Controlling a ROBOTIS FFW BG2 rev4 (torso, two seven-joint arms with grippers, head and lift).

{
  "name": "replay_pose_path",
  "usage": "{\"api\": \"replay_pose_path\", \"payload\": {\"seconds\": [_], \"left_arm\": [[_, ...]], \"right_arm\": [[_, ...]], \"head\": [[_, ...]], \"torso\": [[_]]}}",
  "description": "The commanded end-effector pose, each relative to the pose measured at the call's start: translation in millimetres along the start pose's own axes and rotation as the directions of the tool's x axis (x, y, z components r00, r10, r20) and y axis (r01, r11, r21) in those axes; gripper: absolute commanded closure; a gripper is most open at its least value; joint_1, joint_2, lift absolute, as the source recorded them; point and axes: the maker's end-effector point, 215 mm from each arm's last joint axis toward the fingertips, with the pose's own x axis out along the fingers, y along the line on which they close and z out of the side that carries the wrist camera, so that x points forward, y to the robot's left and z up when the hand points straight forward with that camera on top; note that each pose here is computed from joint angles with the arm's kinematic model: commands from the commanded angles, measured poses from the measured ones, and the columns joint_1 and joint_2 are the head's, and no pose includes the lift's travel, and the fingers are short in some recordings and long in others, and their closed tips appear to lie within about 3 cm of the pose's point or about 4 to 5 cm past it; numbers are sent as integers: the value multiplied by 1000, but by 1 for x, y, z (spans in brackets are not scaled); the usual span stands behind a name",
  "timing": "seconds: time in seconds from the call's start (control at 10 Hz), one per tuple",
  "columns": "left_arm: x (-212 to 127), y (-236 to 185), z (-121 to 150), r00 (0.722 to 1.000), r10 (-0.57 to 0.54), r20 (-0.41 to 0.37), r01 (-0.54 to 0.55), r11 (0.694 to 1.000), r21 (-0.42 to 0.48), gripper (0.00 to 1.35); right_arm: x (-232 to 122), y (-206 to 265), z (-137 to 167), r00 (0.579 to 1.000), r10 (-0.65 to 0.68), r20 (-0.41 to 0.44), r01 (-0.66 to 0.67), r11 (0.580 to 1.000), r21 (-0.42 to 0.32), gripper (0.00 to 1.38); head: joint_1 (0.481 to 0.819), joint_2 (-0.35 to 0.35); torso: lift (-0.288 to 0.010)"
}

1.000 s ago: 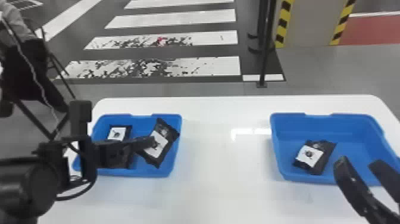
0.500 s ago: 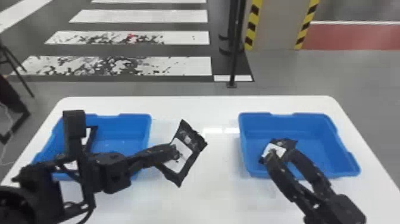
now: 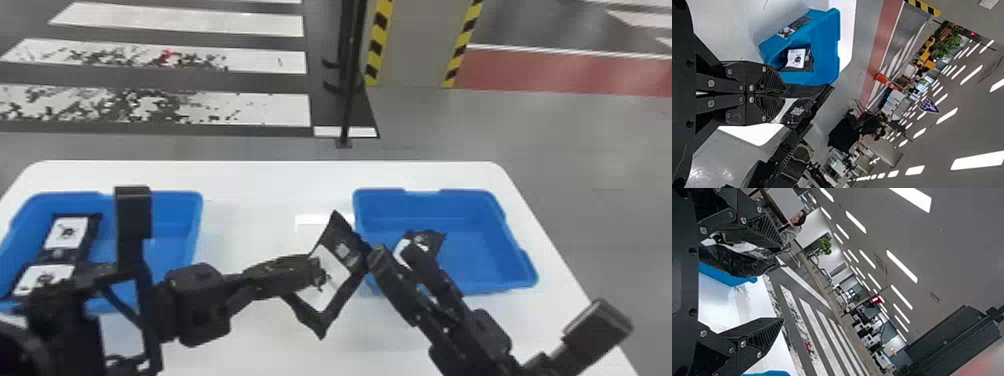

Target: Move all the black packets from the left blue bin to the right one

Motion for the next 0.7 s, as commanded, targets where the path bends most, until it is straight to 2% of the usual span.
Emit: {"api": "replay_pose_path", "payload": {"seconds": [0.0, 0.1, 0.2, 0.3, 0.4, 0.6], "left_arm": [[6, -10, -2, 1000, -28, -3, 28, 1000, -4, 1207], [8, -12, 0, 999, -35, -5, 35, 999, 3, 1207], [8, -11, -1, 999, -32, -6, 32, 999, 1, 1207], [8, -11, -1, 999, -35, -6, 35, 999, -3, 1207], [9, -12, -1, 999, -37, -5, 37, 999, -3, 1208], [8, -10, -2, 1000, -30, -1, 30, 999, -13, 1207]], "right_arm": [[9, 12, -9, 999, 37, 3, -37, 998, 54, 392], [13, 14, -13, 999, 49, 6, -49, 996, 80, 430], [13, 14, -14, 999, 52, 11, -52, 994, 99, 708], [13, 14, -15, 999, 52, 12, -53, 993, 110, 1084], [13, 14, -15, 999, 50, 12, -51, 993, 108, 1296], [13, 18, -19, 997, 72, 20, -74, 986, 151, 1277]], "head": [[695, -127], [695, -121], [695, -113], [695, -111], [695, -110], [695, -109]], "torso": [[-140], [-140], [-140], [-140], [-140], [-140]]}}
